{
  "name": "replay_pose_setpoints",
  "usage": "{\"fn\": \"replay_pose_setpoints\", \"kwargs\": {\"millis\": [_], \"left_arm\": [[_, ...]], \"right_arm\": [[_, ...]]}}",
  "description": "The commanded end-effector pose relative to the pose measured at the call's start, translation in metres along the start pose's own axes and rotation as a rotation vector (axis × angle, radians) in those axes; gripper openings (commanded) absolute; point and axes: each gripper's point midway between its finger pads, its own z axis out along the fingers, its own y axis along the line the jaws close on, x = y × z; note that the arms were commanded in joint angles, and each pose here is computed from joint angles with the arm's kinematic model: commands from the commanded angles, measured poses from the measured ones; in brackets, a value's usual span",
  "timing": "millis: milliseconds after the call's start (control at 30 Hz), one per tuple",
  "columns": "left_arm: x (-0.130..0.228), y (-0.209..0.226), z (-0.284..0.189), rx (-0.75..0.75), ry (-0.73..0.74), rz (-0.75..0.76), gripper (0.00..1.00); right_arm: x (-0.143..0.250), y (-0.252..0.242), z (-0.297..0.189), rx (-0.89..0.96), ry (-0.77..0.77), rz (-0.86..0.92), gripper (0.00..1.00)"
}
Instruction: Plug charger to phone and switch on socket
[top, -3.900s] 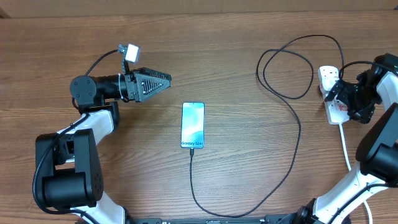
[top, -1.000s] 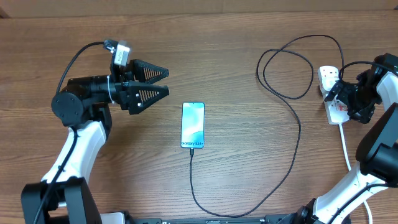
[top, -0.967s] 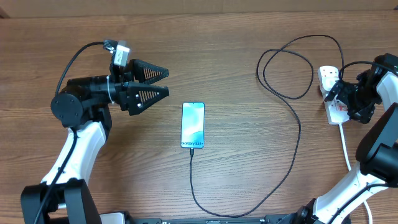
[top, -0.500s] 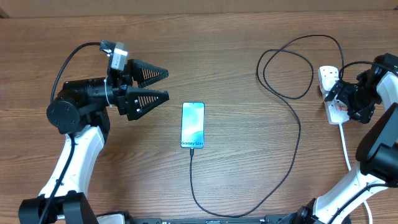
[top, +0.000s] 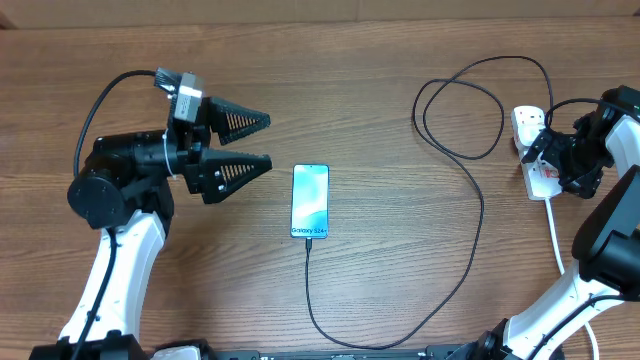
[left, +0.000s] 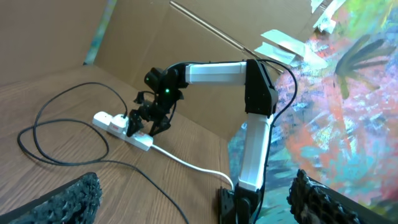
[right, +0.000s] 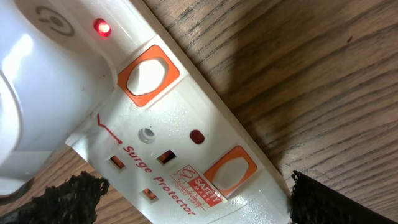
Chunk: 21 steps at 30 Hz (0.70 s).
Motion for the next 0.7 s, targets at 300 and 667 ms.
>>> {"fn": "replay_pose_setpoints", "kwargs": {"millis": [300,667], "left_arm": [[-0.0011,-0.0222,0.0001,0.003,0.018,0.09,1.0],[0.0018,-0.0231,0.0,0.003,0.018,0.084,1.0]], "right_arm": [[-0.0105,0.0066,-0.0047,-0.021,-0.027,-0.011,1.0],[-0.0104,0.0066,-0.0045,-0.021,-0.027,-0.011,1.0]]}}
